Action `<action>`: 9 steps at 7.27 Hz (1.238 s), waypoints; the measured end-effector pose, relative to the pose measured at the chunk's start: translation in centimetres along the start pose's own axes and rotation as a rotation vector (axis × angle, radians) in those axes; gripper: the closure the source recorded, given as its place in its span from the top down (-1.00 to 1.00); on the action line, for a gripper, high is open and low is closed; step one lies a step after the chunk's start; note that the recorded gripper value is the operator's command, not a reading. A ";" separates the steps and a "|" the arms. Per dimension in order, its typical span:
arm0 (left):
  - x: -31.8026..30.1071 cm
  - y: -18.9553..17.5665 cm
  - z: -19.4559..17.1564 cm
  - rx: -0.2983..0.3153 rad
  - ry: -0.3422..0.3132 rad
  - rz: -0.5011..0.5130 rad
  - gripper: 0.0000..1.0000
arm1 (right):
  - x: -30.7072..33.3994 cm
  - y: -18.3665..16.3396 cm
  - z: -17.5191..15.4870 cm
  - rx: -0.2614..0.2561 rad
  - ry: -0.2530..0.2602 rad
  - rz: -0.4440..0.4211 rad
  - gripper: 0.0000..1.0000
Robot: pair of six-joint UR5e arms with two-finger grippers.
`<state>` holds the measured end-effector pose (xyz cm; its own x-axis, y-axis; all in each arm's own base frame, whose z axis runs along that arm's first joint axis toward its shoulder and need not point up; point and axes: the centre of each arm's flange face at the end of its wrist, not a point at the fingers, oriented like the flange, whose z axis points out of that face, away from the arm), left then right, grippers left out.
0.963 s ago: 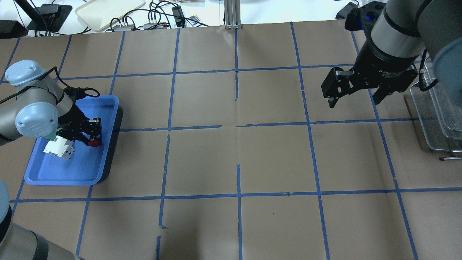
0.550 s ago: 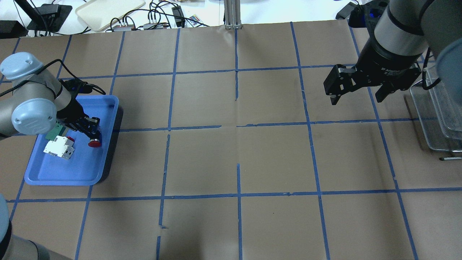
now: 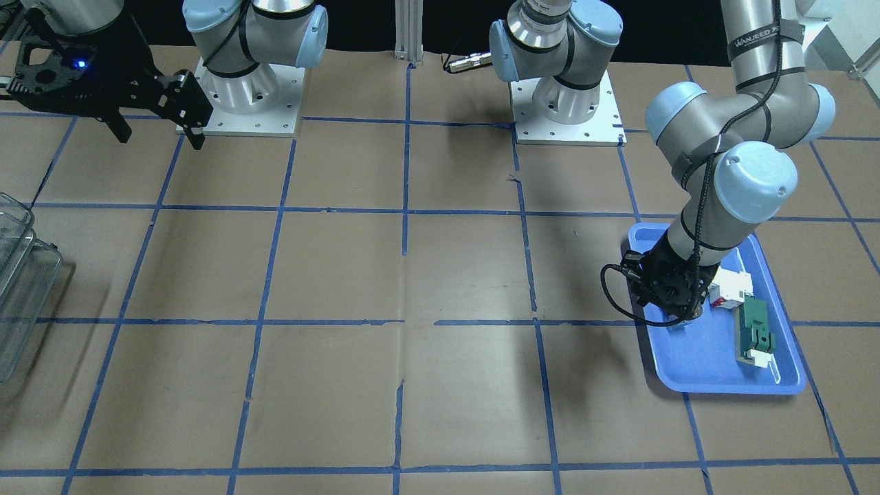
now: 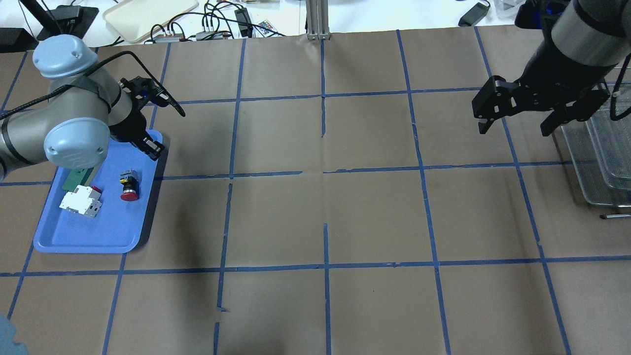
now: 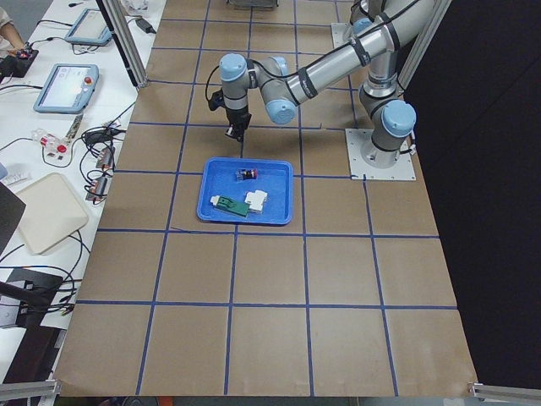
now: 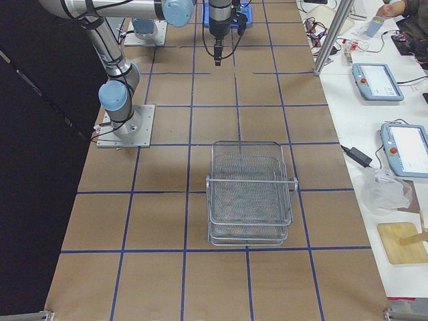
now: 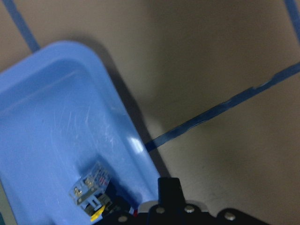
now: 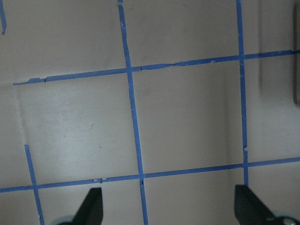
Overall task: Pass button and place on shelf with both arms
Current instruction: 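Close the left gripper on the button while the right gripper shifts outward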
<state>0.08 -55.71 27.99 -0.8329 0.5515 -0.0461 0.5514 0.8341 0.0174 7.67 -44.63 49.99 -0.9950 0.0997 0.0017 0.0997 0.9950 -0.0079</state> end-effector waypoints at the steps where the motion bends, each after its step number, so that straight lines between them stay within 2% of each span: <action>1: -1.0 0.7 0.5 -0.009 0.003 -0.042 -0.63 | 0.1 0.4 -0.3 0.002 0.000 0.000 1.00; 2: -3.3 2.7 1.6 -0.023 0.017 -0.160 -0.19 | 0.1 1.0 -0.7 0.006 -0.001 -0.004 1.00; 3: -5.4 5.2 3.0 -0.037 0.036 -0.319 0.24 | 0.0 1.3 -0.7 0.004 -0.002 -0.009 1.00; 4: -6.6 6.9 4.3 -0.046 0.046 -0.452 0.33 | -0.1 1.5 -0.7 0.000 -0.010 -0.012 1.00; 5: -7.2 7.7 5.5 -0.051 0.052 -0.538 0.39 | -0.4 1.6 -0.5 -0.006 -0.029 -0.015 1.00; 7: -8.0 8.0 7.8 -0.074 0.074 -0.609 0.35 | -0.7 1.8 -0.2 -0.015 -0.054 -0.019 1.00; 9: -8.3 8.1 9.4 -0.093 0.092 -0.621 0.30 | -0.8 2.1 0.3 -0.027 -0.059 -0.020 1.00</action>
<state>11.90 -53.62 19.17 -0.9991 -0.0405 0.0100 -0.0392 0.9940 0.1022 8.67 -42.65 49.67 -0.9951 0.0802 -0.0575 0.0793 0.9967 0.0185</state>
